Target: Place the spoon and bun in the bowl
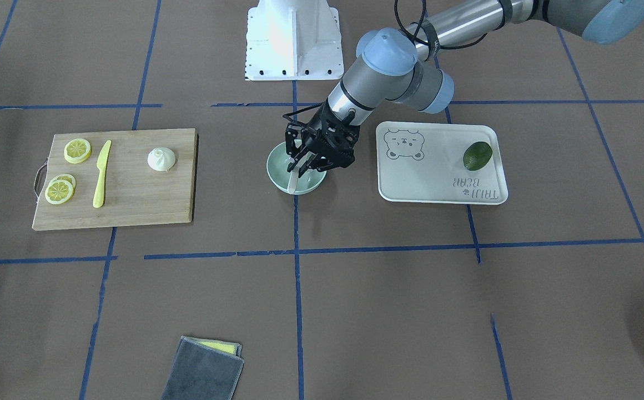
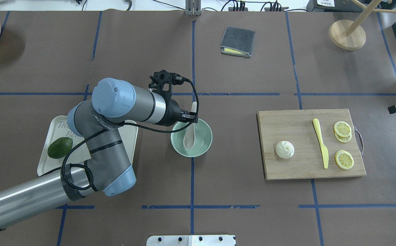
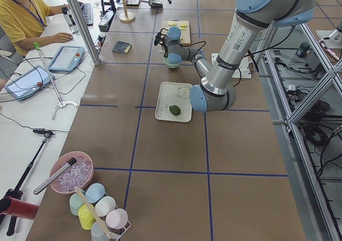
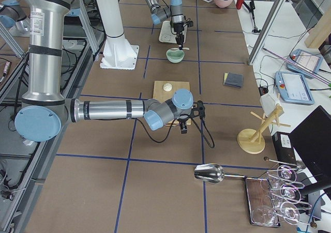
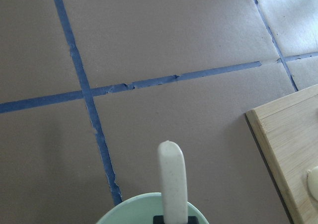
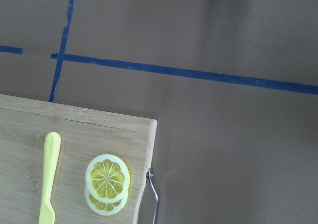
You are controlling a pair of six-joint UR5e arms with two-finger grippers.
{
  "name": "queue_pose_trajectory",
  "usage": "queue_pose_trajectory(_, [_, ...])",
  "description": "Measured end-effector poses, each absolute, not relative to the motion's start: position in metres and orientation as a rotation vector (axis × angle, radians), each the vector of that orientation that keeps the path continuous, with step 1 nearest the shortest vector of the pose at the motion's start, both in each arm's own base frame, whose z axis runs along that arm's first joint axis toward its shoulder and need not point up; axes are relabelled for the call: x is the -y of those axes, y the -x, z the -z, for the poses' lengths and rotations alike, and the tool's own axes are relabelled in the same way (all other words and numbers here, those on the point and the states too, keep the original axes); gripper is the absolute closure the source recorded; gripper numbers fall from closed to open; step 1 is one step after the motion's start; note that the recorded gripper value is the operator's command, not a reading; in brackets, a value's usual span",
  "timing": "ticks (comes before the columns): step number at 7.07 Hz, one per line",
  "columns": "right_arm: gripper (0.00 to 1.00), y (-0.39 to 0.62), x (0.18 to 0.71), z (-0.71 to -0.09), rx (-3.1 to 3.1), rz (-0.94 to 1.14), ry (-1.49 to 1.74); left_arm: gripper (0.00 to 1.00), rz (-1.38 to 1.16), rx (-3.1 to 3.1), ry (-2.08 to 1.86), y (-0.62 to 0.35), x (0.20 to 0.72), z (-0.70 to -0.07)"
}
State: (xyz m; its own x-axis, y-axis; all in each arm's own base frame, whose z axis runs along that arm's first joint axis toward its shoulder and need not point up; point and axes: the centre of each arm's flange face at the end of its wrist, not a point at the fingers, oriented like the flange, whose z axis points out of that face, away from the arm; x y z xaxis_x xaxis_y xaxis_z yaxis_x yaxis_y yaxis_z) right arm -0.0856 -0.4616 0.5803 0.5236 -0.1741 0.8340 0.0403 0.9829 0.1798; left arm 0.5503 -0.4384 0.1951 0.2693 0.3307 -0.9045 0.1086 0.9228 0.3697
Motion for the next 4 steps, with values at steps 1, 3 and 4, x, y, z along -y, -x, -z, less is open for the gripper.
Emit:
queue_pose_trajectory(1, [0.0, 0.092, 0.462, -0.576, 1.016, 0.141, -0.144, 0.01, -0.154, -1.3, -0.395, -0.55, 0.437, -0.196])
queue_pose_trajectory(3, [0.0, 0.12, 0.461, -0.549, 1.036, 0.122, -0.115, 0.01, -0.13, -1.286, -0.403, -0.531, 0.453, -0.203])
queue_pose_trajectory(4, [0.0, 0.147, 0.463, -0.52, 1.052, 0.075, -0.093, 0.01, -0.114, -1.263, -0.399, -0.505, 0.475, -0.221])
